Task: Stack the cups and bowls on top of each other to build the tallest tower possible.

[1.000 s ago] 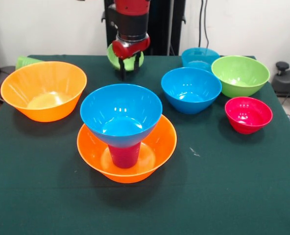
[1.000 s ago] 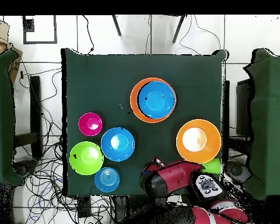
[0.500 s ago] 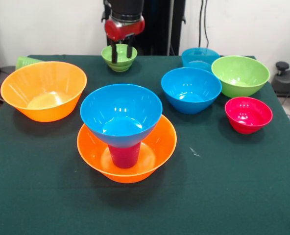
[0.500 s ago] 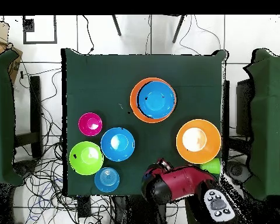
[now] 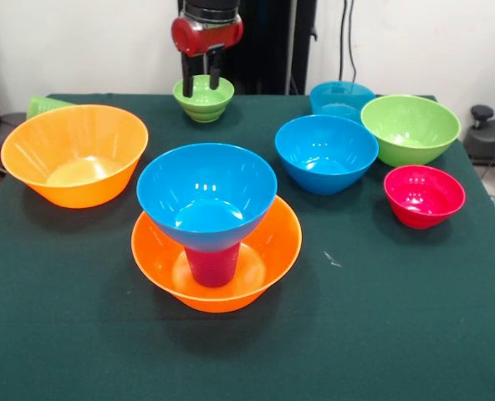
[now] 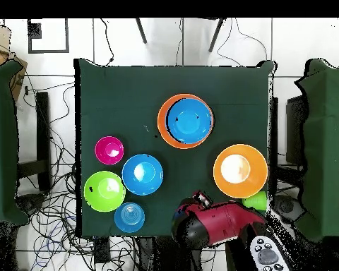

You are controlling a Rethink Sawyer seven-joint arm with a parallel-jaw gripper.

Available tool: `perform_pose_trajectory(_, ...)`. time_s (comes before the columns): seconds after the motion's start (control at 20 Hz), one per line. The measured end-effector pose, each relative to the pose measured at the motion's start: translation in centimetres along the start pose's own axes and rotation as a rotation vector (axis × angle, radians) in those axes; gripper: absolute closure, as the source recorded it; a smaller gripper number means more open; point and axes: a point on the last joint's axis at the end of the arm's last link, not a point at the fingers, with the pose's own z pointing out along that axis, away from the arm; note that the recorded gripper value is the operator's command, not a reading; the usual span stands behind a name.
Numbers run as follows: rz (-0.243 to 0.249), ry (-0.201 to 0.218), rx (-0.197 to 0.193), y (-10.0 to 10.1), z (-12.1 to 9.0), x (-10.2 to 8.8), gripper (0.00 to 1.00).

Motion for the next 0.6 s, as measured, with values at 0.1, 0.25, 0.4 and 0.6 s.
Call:
perform_pose_trajectory(0.1, -0.001, 0.001, -0.008, 0.2, 0.2, 0.0, 0.0)
perform_pose_trajectory(0.25, -0.002, 0.004, -0.02, 0.6, 0.6, 0.0, 0.0)
perform_pose_trajectory(0.4, -0.005, 0.006, -0.038, 1.2, 1.1, 0.1, 0.0)
perform_pose_trajectory(0.6, -0.007, 0.009, -0.055, 1.7, 1.5, 0.1, 0.0)
